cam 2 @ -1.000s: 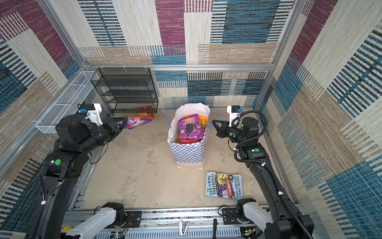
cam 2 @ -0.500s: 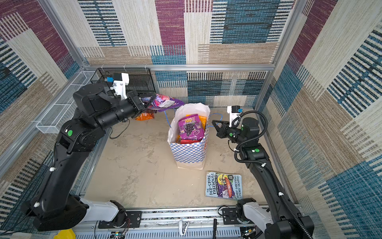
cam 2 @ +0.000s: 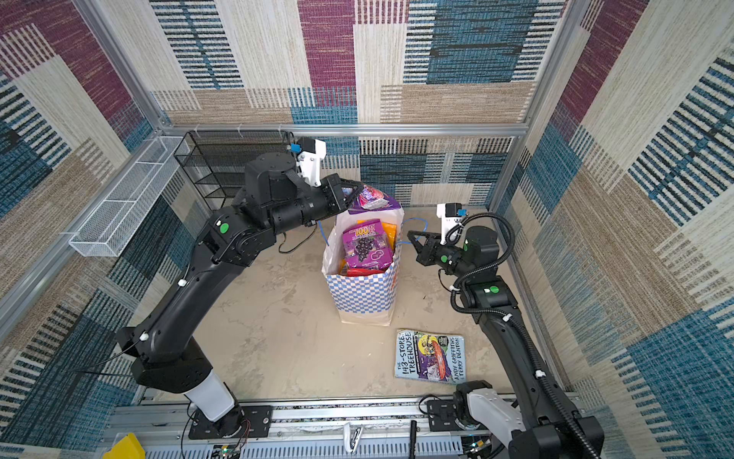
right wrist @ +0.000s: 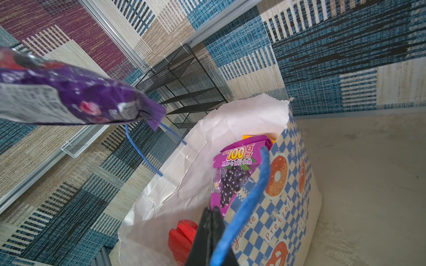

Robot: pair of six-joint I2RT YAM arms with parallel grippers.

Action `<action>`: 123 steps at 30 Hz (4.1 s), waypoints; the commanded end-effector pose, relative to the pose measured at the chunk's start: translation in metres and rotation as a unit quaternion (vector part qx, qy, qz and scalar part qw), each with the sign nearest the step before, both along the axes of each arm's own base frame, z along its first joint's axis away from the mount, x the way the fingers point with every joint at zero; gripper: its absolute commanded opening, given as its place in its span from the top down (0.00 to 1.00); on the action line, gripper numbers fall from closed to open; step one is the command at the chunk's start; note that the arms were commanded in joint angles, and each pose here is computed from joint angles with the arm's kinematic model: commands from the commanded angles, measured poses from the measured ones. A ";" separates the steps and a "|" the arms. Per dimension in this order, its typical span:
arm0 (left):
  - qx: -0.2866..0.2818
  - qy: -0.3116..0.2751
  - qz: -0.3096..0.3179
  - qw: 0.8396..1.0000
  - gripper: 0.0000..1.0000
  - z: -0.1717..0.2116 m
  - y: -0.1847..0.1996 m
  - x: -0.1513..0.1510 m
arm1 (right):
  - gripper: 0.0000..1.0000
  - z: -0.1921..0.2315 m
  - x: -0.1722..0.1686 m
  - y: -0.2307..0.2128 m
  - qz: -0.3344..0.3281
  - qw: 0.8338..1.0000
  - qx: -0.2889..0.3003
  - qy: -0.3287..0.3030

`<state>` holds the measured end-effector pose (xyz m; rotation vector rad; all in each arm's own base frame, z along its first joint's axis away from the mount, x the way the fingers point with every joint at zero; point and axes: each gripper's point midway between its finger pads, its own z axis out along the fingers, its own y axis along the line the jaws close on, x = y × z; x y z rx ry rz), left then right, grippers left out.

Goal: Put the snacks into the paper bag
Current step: 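Lower the Fox's bag into the checkered bag and open left gripper, then raise left gripper out of the bag and draw it back, then move left gripper toward the orange chips bag beside the wire rack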

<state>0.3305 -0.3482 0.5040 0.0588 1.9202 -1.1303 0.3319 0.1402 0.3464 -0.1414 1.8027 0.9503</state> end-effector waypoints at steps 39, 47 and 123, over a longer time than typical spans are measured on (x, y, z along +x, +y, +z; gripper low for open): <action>0.082 0.011 0.054 0.995 0.52 -0.113 -0.022 0.037 | 1.00 0.007 0.001 -0.001 -0.002 1.000 0.001 -0.016; 0.102 -0.004 0.031 0.994 0.50 -0.104 -0.020 0.027 | 1.00 0.008 0.000 -0.001 -0.002 1.000 0.001 -0.018; -0.097 0.188 0.302 0.930 0.42 -0.411 0.364 0.199 | 1.00 -0.002 0.007 0.000 -0.003 1.000 0.000 -0.005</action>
